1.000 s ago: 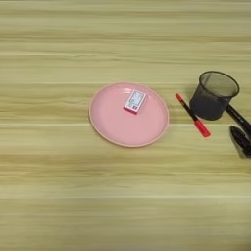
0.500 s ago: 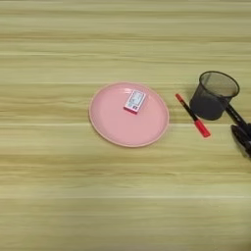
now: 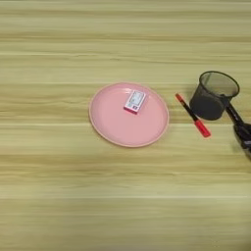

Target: Move the objects on the table

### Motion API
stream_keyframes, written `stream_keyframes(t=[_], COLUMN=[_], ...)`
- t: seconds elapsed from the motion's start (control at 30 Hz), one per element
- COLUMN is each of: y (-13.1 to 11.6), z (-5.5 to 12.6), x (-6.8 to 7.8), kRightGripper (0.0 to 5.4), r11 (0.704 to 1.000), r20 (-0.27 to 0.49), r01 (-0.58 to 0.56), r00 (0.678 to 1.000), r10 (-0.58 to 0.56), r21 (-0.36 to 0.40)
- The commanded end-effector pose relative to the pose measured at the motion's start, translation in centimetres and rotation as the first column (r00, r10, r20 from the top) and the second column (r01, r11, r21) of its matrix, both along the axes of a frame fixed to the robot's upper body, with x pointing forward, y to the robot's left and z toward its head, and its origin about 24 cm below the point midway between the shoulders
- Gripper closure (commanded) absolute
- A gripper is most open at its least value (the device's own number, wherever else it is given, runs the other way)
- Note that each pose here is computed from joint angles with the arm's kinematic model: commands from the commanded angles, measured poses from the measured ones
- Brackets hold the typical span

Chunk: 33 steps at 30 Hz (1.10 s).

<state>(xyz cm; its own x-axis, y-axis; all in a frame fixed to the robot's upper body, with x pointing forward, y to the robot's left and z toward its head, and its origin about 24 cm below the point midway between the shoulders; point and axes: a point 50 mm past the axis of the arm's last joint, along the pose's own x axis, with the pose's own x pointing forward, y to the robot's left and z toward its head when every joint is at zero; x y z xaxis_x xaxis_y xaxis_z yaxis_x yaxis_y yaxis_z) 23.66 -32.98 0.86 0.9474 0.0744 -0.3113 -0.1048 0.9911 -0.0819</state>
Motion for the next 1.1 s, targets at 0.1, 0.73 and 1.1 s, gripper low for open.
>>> stream_keyframes(t=[0.1, 0.73, 1.1], y=[-2.4, -3.8, -4.7], z=[2.7, 5.9, 8.7], x=[0.3, 0.6, 1.0], kRightGripper=[4.23, 4.24, 4.24], r11=[0.993, 0.977, 0.954], r20=[0.018, 0.037, 0.045], r01=[0.022, -0.009, -0.038], r00=[1.000, 0.999, 0.998], r10=[-0.020, 0.017, 0.054], r21=[-0.114, -0.211, -0.297])
